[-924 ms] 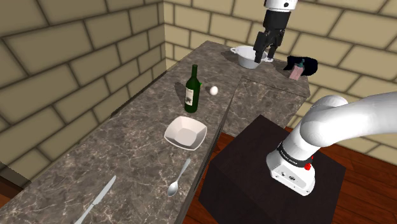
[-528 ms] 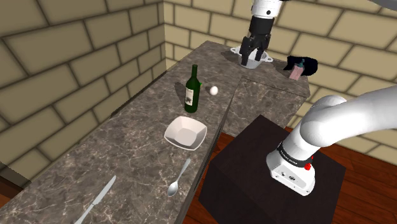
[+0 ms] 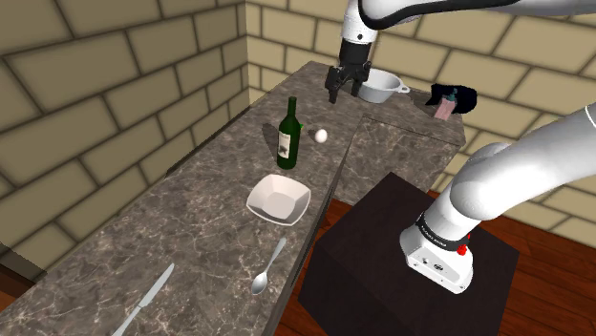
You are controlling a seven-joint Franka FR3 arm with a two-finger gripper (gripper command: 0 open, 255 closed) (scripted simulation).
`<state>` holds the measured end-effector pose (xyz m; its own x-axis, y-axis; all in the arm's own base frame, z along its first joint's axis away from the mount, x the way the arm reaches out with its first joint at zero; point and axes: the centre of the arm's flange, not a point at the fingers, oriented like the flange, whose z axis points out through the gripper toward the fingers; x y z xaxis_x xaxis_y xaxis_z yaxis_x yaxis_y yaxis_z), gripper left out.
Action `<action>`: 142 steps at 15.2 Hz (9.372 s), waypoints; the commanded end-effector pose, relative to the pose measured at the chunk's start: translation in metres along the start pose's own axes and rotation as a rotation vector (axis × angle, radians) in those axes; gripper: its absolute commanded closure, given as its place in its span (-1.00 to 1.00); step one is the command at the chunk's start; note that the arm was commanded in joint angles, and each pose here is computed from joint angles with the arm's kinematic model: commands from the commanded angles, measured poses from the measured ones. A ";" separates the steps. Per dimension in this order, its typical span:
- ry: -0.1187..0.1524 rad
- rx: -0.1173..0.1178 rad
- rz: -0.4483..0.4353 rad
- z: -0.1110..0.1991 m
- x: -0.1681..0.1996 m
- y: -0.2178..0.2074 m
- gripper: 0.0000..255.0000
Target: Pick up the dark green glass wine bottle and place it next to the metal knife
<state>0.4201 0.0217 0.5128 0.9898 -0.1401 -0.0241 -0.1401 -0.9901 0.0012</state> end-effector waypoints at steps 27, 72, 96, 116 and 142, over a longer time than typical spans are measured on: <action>0.129 -0.040 0.073 0.113 0.169 -0.044 -1.00; 0.129 -0.040 0.073 0.038 0.033 -0.223 1.00; 0.129 -0.040 0.073 0.042 -0.157 -0.477 1.00; 0.129 -0.040 0.073 0.101 -0.227 -0.572 1.00; 0.129 -0.040 0.073 0.061 -0.233 -0.574 -1.00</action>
<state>0.2683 0.6231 0.4570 0.9722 -0.2086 0.1062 -0.2136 -0.9762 0.0376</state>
